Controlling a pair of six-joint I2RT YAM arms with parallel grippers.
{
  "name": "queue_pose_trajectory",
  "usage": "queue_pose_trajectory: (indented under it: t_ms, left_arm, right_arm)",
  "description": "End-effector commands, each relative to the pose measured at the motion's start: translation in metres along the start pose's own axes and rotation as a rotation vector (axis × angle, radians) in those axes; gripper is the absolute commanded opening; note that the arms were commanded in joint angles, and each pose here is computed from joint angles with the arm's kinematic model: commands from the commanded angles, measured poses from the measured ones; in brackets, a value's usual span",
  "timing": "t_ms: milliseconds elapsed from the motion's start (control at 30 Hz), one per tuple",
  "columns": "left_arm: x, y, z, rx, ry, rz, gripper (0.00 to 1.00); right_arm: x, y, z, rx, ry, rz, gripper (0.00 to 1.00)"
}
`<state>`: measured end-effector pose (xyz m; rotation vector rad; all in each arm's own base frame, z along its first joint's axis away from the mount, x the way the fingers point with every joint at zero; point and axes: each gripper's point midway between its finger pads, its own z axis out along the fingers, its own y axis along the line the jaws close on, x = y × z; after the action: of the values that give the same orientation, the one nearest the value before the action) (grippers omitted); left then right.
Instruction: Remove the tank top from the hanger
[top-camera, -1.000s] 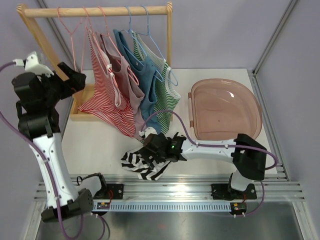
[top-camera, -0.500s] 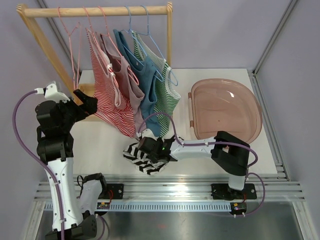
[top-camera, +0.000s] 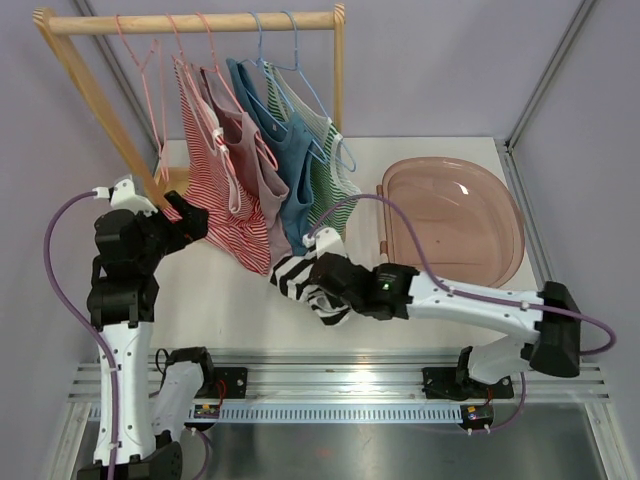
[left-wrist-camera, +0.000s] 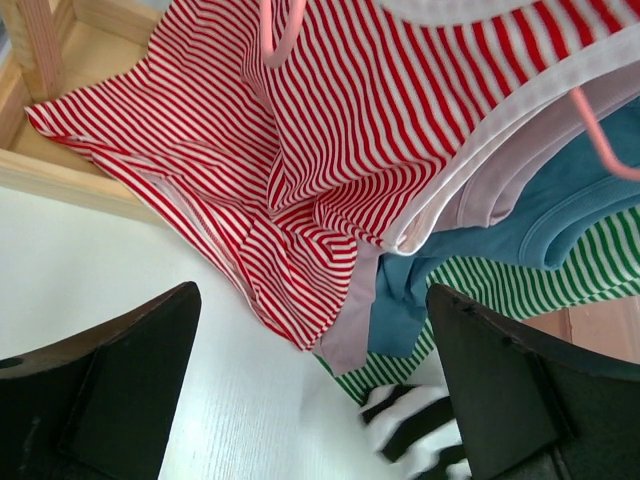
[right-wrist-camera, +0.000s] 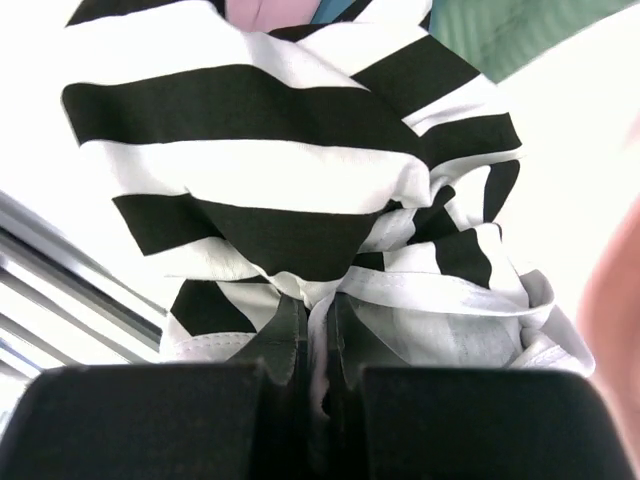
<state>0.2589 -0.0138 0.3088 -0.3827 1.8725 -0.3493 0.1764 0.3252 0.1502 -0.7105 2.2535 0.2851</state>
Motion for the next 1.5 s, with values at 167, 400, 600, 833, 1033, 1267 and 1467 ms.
queue_pose_trajectory:
  t_ms: [167,400,600,833,1033,1267,1467]
  left_arm:
    - [0.007,0.004,-0.001,-0.044,-0.039,0.09,0.99]
    - [0.001,0.003,-0.016,-0.062,-0.097,0.132,0.99]
    - [-0.01,-0.012,-0.029,-0.008,-0.107,0.122,0.99]
    - [-0.044,-0.04,-0.06,0.079,-0.175,0.112,0.99]
    - [-0.077,-0.072,-0.084,0.185,-0.209,0.144,0.99]
    - [-0.117,-0.104,-0.072,0.238,-0.173,0.151,0.99]
    - [-0.145,-0.119,-0.033,0.163,-0.13,0.178,0.99]
  right_arm:
    - [-0.072,-0.088,-0.104,0.266,-0.225,0.063,0.0]
    - [-0.081,-0.163,-0.137,0.418,-0.253,0.166,0.0]
    - [-0.069,-0.239,-0.128,0.608,-0.232,0.338,0.0]
    - [-0.056,-0.296,-0.089,0.694,-0.165,0.468,0.0]
    - [-0.04,-0.331,-0.061,0.81,-0.072,0.512,0.92]
    - [-0.054,-0.327,-0.084,0.785,-0.171,0.561,1.0]
    - [-0.07,-0.3,-0.111,0.594,-0.314,0.557,1.0]
